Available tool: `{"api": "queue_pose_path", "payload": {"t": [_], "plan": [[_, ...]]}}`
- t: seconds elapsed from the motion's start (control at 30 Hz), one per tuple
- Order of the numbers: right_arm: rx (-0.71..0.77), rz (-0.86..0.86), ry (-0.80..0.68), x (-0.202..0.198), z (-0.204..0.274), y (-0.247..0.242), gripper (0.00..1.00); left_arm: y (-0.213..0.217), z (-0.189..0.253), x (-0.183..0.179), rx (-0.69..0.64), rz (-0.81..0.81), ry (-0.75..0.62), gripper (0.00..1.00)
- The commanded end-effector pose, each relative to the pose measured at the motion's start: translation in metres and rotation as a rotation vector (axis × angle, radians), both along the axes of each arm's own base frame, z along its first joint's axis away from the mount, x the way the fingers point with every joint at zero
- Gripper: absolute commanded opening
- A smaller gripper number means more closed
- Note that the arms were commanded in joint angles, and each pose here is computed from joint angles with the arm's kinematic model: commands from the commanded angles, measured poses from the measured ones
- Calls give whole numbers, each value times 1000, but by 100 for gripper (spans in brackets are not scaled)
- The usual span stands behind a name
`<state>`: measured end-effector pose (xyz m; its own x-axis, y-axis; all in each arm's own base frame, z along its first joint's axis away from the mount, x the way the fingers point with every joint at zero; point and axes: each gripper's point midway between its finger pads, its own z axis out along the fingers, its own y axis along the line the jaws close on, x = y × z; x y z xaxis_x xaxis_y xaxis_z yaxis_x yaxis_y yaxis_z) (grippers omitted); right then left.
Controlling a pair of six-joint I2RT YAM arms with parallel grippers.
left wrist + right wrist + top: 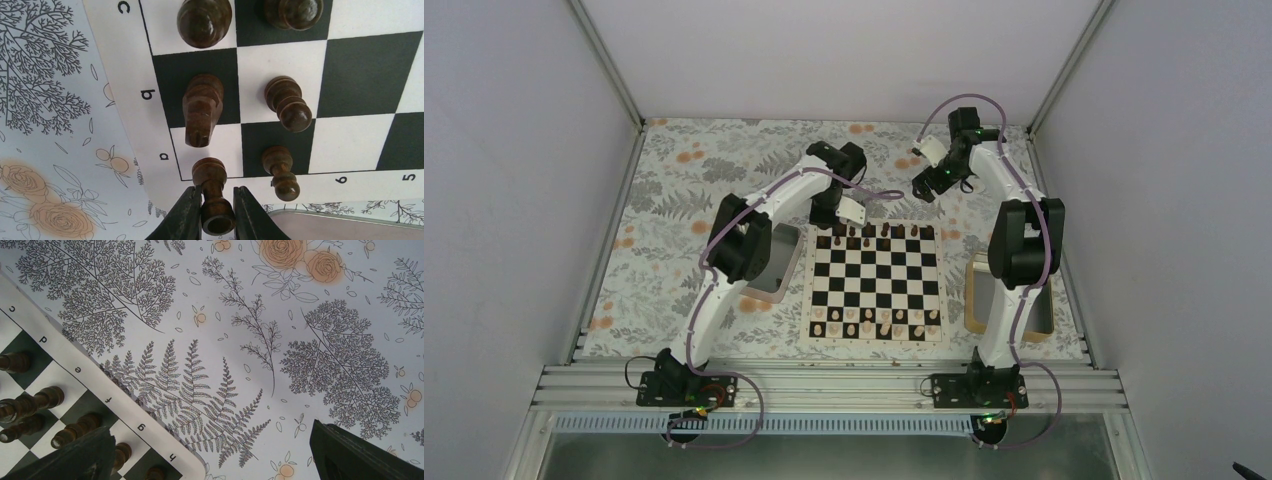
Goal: Set up the chess pieces on the board
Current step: Place the chess piece on the chessboard.
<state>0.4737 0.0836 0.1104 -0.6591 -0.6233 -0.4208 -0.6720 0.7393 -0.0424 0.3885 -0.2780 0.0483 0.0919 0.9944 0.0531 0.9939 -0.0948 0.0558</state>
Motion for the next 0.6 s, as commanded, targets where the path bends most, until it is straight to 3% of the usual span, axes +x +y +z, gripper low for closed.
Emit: {"api": "queue_pose_path", "payload": {"t": [0.0, 0.37, 0.57], "plan": [[4, -8, 2, -2, 1, -6, 100, -3, -9, -2, 4, -19, 24, 18], [5, -10, 3, -2, 1, -7, 100, 0, -11, 3, 22, -13, 11, 19], [6, -8, 7, -2, -1, -7, 100, 6, 9, 0, 16, -6, -17, 23]]}}
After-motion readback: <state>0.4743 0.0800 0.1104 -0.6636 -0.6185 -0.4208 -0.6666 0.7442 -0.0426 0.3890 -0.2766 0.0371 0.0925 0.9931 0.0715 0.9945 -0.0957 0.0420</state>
